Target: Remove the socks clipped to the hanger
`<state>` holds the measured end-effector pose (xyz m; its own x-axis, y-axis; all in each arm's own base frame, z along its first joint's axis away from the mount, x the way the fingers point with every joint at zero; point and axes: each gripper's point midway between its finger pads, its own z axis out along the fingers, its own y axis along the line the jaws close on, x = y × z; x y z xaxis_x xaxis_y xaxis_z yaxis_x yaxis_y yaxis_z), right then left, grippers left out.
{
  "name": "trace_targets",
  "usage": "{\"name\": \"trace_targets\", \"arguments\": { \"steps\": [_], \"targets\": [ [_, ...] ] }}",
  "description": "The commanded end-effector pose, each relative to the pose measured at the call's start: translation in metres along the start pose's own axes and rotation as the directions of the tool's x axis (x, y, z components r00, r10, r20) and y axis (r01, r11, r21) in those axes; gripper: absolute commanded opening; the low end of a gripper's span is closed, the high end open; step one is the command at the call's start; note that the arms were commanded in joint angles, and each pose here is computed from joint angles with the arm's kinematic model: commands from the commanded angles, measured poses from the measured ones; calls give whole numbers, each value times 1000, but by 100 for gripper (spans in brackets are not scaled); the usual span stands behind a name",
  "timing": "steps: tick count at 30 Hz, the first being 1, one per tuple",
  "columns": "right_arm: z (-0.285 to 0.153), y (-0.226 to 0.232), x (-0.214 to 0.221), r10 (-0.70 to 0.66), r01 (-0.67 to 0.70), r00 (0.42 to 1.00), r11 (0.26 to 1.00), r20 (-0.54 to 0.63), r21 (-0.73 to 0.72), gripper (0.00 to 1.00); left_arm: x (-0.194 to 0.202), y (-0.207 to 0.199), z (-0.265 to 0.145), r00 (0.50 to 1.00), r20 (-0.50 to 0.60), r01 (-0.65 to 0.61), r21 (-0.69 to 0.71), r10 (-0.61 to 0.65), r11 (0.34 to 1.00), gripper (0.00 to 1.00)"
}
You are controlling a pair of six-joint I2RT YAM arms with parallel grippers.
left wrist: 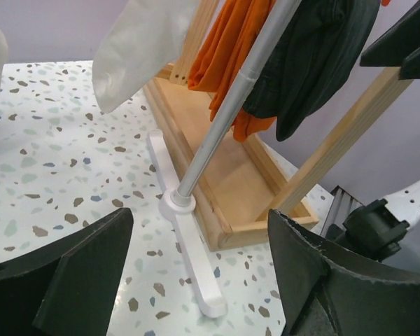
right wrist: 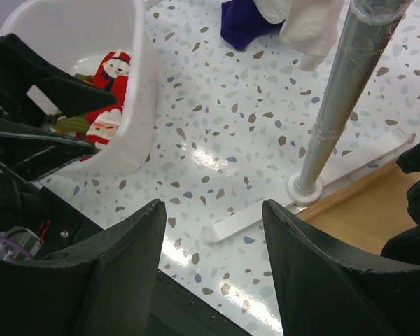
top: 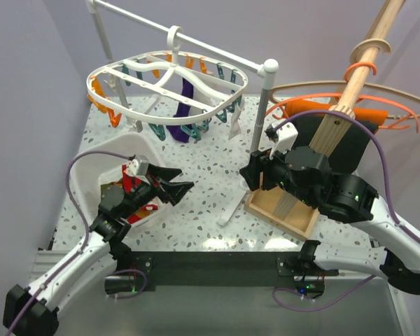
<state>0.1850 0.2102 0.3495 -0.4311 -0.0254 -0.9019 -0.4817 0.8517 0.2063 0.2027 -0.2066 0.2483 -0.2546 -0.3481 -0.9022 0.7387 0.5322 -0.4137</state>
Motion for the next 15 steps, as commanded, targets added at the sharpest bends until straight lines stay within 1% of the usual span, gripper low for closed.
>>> {"name": "trace_targets", "arguments": {
  "steps": [1, 2, 3, 4, 5, 6, 7, 8, 9, 11, 12, 13, 15],
  "targets": [
    [-3, -2, -3, 27, -27, 1000, 1000, 13, 6, 62, -28, -15, 30, 982, 185, 8, 84, -23, 996, 84],
    [-4, -2, -3, 28, -28, 1000, 1000, 14, 8, 62, -31, -27, 40, 984, 180, -5, 108, -15, 994, 85],
    [-4, -3, -4, 30, -30, 999, 1000, 14, 8, 62, -32, -20, 49, 981, 190, -41, 55, 30, 998, 85],
    [-5, -3, -3, 29, -29, 999, 1000, 13, 10, 62, -20, -13, 62, 987, 156, -48, 18, 45, 999, 85],
    [-6, -4, -4, 34, -34, 999, 999, 18, 10, 62, -18, -18, 69, 986, 158, -51, 8, 49, 999, 86],
    [-7, -4, -5, 39, -39, 999, 999, 22, 10, 62, -27, -11, 73, 974, 214, -71, -44, 78, 997, 86],
    [-8, -4, -5, 41, -41, 999, 999, 23, 8, 62, -18, -2, 79, 975, 208, -65, -80, 81, 995, 87],
    [-9, -4, -6, 45, -45, 999, 999, 26, 6, 62, -20, -1, 83, 972, 222, -60, -87, 78, 994, 87],
    [-10, -4, -6, 50, -50, 998, 999, 28, 5, 62, -31, -2, 86, 957, 279, -62, -92, 85, 994, 87],
    [-10, -4, -8, 55, -55, 998, 998, 34, 4, 62, -19, 6, 97, 954, 281, -69, -129, 103, 989, 87],
    [-10, -3, -8, 55, -55, 998, 999, 33, 1, 62, -33, 3, 99, 927, 349, -94, -133, 135, 987, 87],
    [-10, -2, -9, 54, -55, 998, 999, 31, 0, 62, -18, 11, 108, 933, 327, -107, -152, 152, 983, 87],
    [-9, -2, -9, 53, -53, 998, 999, 24, 3, 62, -23, 4, 120, 910, 364, -149, -156, 198, 976, 87]
  ]
}}
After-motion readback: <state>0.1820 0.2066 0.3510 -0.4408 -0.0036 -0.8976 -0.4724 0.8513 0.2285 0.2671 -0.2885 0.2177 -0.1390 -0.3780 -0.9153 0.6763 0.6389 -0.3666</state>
